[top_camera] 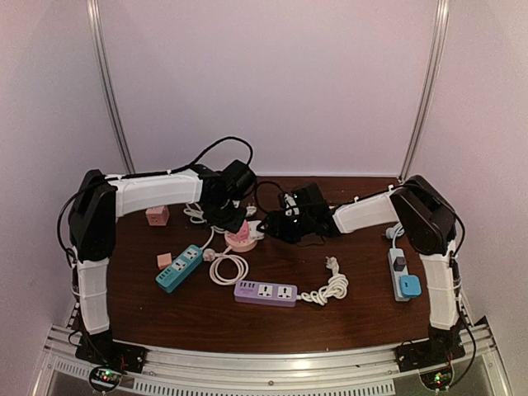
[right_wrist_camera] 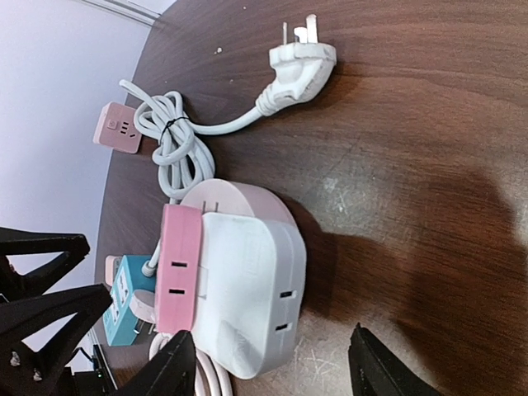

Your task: Pull the plug off the socket

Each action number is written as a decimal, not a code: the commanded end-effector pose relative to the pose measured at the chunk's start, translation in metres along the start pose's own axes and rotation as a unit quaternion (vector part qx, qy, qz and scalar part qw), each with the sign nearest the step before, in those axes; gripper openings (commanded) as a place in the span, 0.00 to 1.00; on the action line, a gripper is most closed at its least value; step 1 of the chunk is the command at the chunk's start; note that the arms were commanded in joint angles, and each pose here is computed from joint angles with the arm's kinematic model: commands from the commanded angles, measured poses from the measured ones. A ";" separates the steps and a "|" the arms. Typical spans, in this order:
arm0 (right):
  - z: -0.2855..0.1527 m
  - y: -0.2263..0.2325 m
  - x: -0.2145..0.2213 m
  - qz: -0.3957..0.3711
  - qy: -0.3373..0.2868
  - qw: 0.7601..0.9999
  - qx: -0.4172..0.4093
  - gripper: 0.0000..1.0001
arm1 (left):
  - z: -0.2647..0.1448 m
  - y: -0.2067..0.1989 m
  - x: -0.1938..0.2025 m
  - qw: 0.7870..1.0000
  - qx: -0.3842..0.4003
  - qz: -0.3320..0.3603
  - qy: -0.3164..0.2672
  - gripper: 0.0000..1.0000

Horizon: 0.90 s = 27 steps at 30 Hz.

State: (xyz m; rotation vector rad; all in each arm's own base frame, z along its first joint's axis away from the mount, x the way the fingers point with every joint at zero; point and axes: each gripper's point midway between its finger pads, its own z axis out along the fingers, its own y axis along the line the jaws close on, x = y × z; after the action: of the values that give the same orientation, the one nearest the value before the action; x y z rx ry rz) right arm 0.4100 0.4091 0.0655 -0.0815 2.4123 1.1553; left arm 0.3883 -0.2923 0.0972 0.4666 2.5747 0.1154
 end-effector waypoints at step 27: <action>-0.002 0.041 -0.004 0.047 0.004 0.992 -0.113 0.01 | -0.003 -0.015 -0.017 0.991 0.116 -0.061 -0.011 0.71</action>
State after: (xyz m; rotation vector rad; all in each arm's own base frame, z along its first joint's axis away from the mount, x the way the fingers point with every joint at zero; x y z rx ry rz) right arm 0.4114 0.4326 0.0760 -0.0332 2.3361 1.4623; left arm 0.3885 -0.3043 0.0931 0.4082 2.6356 -0.1668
